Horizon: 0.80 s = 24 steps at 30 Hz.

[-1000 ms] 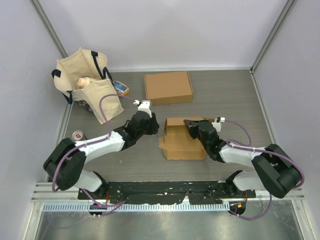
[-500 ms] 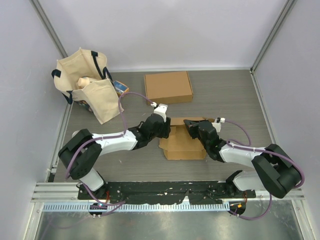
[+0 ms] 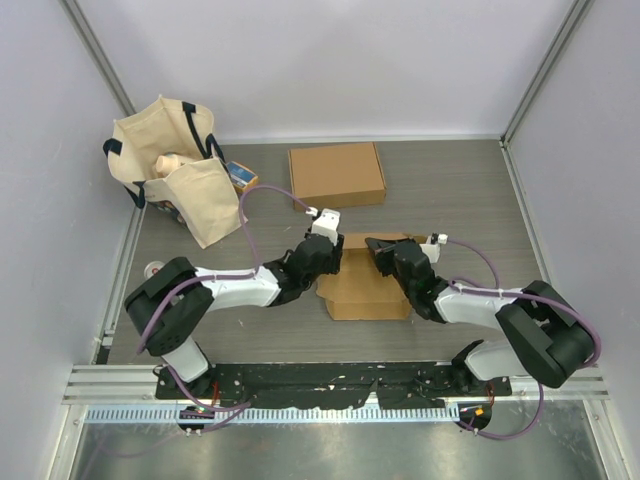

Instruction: Fold the paper box

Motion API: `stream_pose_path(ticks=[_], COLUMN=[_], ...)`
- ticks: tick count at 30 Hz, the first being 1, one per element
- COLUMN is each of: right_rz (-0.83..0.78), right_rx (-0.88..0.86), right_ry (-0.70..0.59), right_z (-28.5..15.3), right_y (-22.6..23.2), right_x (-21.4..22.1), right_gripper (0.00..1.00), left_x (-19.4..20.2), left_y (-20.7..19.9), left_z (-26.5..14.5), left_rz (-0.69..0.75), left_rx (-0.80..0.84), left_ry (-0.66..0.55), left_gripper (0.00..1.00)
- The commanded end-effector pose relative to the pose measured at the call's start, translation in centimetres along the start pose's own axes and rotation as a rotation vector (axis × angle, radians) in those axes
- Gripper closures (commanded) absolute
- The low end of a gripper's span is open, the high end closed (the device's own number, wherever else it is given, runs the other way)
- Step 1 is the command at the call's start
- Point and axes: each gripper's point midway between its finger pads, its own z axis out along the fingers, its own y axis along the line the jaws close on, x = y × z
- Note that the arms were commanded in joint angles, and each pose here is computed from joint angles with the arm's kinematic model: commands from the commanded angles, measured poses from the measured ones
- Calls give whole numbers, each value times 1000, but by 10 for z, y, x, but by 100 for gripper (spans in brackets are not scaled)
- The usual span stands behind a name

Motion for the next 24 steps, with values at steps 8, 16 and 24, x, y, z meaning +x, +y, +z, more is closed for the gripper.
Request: stream_pose_path(ticks=[8,16,24], right_rz=[-56,-29,13], right_rx=[101,72,70], right_ry=[-1,13,27], right_z=[0,-2,-1], right_y=[-37,-23,-21], right_x=[5,8,10], right_gripper=[98,98,98], left_x=[-3,-5,-7], left_y=[12,6,19], left_z=[8,16,21], left_rz=[28,-21,-14], left_rx=[-312,-275,-347], left_ry=[-91,-180,-270], left_gripper=[57,50,100])
